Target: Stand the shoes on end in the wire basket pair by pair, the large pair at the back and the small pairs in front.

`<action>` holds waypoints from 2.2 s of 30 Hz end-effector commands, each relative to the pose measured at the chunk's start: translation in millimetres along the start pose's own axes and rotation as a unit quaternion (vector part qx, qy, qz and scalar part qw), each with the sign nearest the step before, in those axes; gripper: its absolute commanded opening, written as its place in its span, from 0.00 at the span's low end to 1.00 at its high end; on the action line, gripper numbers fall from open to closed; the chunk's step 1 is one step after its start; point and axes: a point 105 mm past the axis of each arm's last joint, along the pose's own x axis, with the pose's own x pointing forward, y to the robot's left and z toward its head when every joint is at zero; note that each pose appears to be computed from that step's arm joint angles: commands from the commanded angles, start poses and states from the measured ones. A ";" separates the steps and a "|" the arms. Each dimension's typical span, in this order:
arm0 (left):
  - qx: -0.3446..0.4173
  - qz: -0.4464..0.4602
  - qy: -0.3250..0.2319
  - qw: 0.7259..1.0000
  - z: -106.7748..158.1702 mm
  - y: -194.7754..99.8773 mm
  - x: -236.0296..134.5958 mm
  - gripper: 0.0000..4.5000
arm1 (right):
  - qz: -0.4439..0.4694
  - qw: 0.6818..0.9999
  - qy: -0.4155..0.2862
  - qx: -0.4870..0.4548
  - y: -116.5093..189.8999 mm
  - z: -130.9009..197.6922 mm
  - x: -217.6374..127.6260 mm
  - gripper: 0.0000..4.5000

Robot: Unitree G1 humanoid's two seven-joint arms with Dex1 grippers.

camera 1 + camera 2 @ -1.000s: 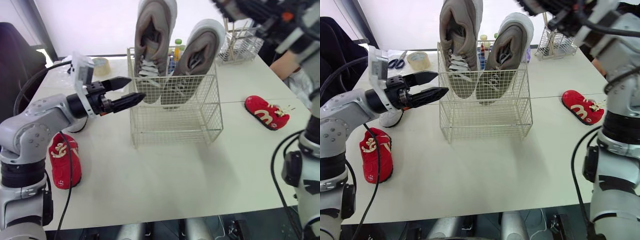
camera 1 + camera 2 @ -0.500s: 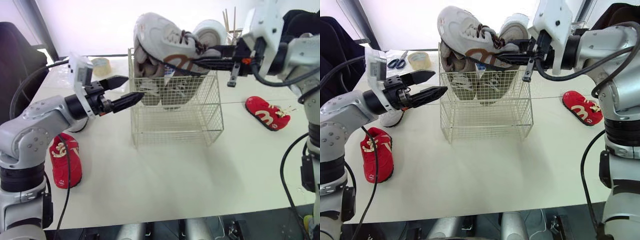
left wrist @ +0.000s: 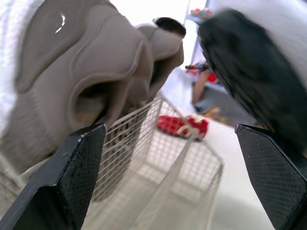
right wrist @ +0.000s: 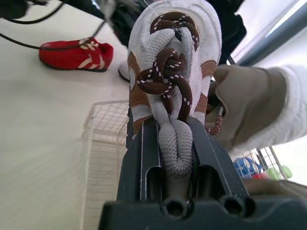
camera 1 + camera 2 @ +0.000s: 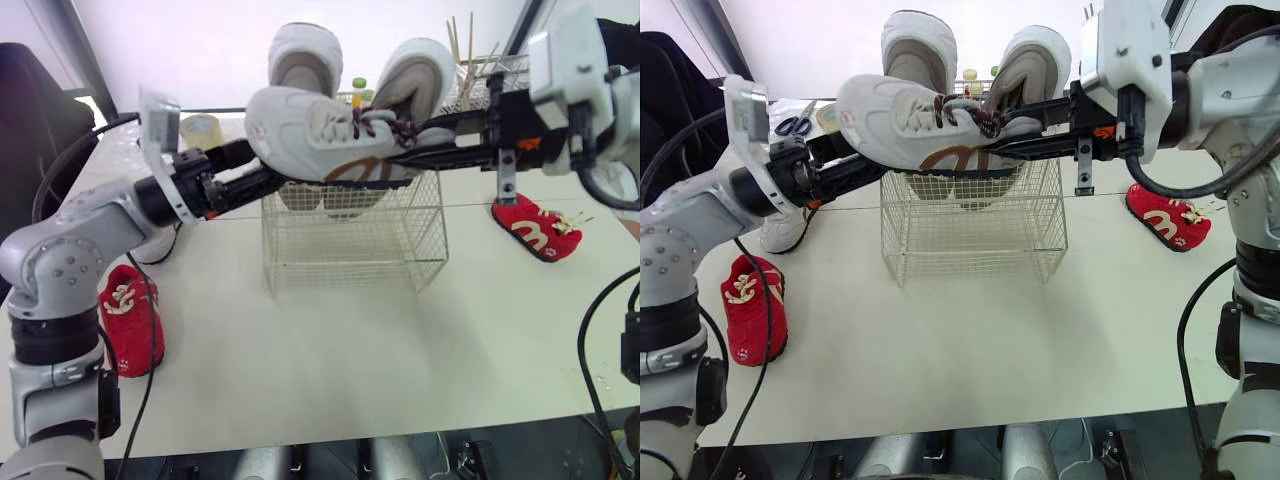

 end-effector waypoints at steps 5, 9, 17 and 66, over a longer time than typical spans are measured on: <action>-0.039 -0.070 -0.012 0.997 16.4 -19.5 -4.6 1.00 | -0.014 0.998 0.022 -0.055 -6.8 1.8 -0.6 0.01; -0.035 -0.073 0.029 0.996 3.6 -23.6 -14.2 1.00 | -0.061 0.996 0.027 -0.057 -28.4 -0.5 -14.7 0.01; -0.022 -0.058 0.038 0.997 3.1 -18.3 -20.5 1.00 | -0.048 0.996 0.036 -0.070 -26.4 -1.4 -15.2 0.01; -0.197 -0.058 -0.168 0.964 9.2 -23.0 -0.5 0.07 | -0.210 0.843 -0.236 0.435 -0.1 -55.5 -51.3 0.99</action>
